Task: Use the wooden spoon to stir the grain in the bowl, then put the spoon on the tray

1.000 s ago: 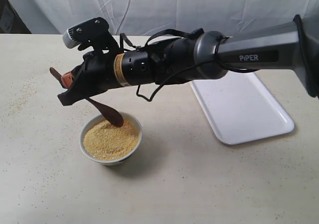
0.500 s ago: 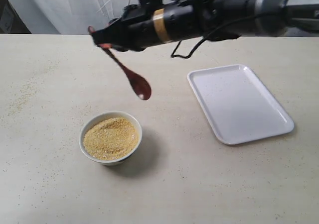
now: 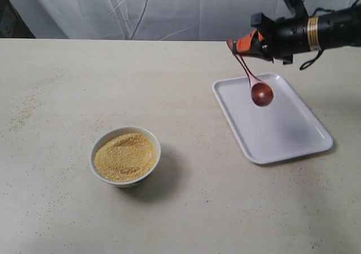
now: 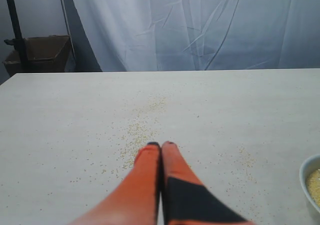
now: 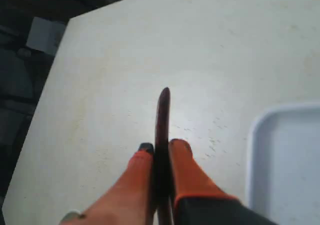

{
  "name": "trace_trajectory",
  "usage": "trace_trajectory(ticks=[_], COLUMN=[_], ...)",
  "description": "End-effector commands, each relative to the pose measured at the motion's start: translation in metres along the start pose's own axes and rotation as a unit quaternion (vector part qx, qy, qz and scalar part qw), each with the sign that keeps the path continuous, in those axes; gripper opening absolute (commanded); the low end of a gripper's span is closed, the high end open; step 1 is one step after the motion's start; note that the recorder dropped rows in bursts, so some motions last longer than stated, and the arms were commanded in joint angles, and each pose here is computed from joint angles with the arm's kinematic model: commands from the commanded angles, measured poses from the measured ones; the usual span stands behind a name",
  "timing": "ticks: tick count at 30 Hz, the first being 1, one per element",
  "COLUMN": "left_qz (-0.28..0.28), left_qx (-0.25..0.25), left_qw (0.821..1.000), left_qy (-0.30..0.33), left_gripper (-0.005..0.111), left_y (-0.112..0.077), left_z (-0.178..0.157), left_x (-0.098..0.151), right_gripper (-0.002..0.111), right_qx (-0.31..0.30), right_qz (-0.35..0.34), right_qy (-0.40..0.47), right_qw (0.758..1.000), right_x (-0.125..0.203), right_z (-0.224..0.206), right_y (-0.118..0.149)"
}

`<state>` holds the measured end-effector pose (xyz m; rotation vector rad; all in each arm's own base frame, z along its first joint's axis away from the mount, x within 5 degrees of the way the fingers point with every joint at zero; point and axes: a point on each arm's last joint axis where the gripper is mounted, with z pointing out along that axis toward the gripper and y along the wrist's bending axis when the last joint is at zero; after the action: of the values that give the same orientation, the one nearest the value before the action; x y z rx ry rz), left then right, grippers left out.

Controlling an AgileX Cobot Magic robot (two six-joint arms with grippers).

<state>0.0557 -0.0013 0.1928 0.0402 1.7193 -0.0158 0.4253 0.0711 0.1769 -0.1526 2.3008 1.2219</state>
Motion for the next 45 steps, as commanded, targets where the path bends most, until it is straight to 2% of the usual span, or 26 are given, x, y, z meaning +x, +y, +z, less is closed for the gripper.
trace_trajectory(ticks=[1,4,7,10,13,17,20,22,24,25,26,27,28,29,30,31,32,33,34,35,36,37,38,39,41,45], left_qz=[-0.003,-0.003,-0.003,-0.003,-0.003,-0.003,-0.003,-0.003,-0.003,-0.003,-0.003,-0.003,-0.003,-0.003,-0.003,-0.003,-0.003,-0.003,-0.003,-0.003,-0.003,-0.003,-0.003,-0.003,-0.003,-0.003], left_qx=[0.0,0.0,0.0,0.0,0.0,0.0,0.0,0.0,0.0,0.0,0.0,0.0,0.0,0.0,0.0,0.0,0.0,0.0,0.0,0.0,0.0,0.0,0.0,0.0,0.0,0.0], left_qw=[1.0,1.0,1.0,1.0,1.0,1.0,1.0,1.0,1.0,1.0,1.0,1.0,1.0,1.0,1.0,1.0,1.0,1.0,1.0,1.0,1.0,1.0,1.0,1.0,1.0,1.0], left_qy=[-0.003,-0.003,-0.003,-0.003,-0.003,-0.003,-0.003,-0.003,-0.003,-0.003,-0.003,-0.003,-0.003,-0.003,-0.003,-0.003,-0.003,-0.003,-0.003,-0.003,-0.003,-0.003,-0.003,-0.003,-0.003,-0.003], left_gripper=[0.0,0.0,0.0,0.0,0.0,0.0,0.0,0.0,0.0,0.0,0.0,0.0,0.0,0.0,0.0,0.0,0.0,0.0,0.0,0.0,0.0,0.0,0.0,0.0,0.0,0.0], left_y=[0.0,0.0,0.0,0.0,0.0,0.0,0.0,0.0,0.0,0.0,0.0,0.0,0.0,0.0,0.0,0.0,0.0,0.0,0.0,0.0,0.0,0.0,0.0,0.0,0.0,0.0], left_z=[0.0,0.0,0.0,0.0,0.0,0.0,0.0,0.0,0.0,0.0,0.0,0.0,0.0,0.0,0.0,0.0,0.0,0.0,0.0,0.0,0.0,0.0,0.0,0.0,0.0,0.0], left_x=[0.001,0.001,0.001,0.001,0.001,0.001,0.001,0.001,0.001,0.001,0.001,0.001,0.001,0.001,0.001,0.001,0.001,0.001,0.001,0.001,0.001,0.001,0.001,0.001,0.001,0.001], right_gripper=[-0.001,0.003,0.021,0.045,0.055,0.054,0.049,0.033,0.006,0.0,0.0,0.0,0.0,0.0,0.0,-0.001,-0.001,-0.001,-0.001,-0.001,-0.001,-0.001,-0.001,-0.001,-0.001,-0.001], right_qx=[0.022,0.048,0.073,0.082,0.095,0.118,0.114,0.091,0.056,0.044,0.045,0.065,0.124,0.154,0.238,0.278,0.39,0.436,0.527,0.563,0.557,0.53,0.496,0.486,0.467,0.356], right_qz=[0.081,0.092,0.083,0.067,0.061,0.054,0.035,0.003,-0.032,-0.047,-0.058,-0.057,-0.055,-0.053,-0.055,-0.066,-0.071,-0.068,-0.067,-0.017,0.036,0.082,0.098,0.102,0.085,0.012], right_qy=[0.032,0.033,0.023,0.02,0.015,-0.003,-0.024,-0.032,-0.034,-0.038,-0.05,-0.061,-0.09,-0.104,-0.138,-0.155,-0.19,-0.198,-0.217,-0.237,-0.242,-0.228,-0.208,-0.168,-0.037,0.094], right_qw=[0.996,0.994,0.994,0.994,0.994,0.992,0.993,0.995,0.997,0.997,0.996,0.994,0.987,0.981,0.96,0.946,0.898,0.875,0.819,0.792,0.794,0.813,0.837,0.851,0.88,0.93], right_x=[0.029,0.038,0.038,0.037,0.037,0.03,0.017,0.008,0.001,-0.002,-0.005,-0.004,0.0,0.003,0.014,0.019,0.036,0.048,0.072,0.091,0.107,0.123,0.137,0.151,0.174,0.191], right_z=[0.01,0.014,0.014,0.013,0.013,0.007,-0.007,-0.018,-0.029,-0.035,-0.045,-0.049,-0.06,-0.067,-0.084,-0.095,-0.122,-0.133,-0.158,-0.172,-0.176,-0.173,-0.165,-0.159,-0.147,-0.133], right_y=[-0.047,-0.06,-0.065,-0.067,-0.069,-0.068,-0.054,-0.032,-0.007,0.004,0.019,0.019,0.02,0.019,0.017,0.019,0.016,0.012,0.011,0.012,0.015,0.019,0.025,0.029,0.043,0.07])
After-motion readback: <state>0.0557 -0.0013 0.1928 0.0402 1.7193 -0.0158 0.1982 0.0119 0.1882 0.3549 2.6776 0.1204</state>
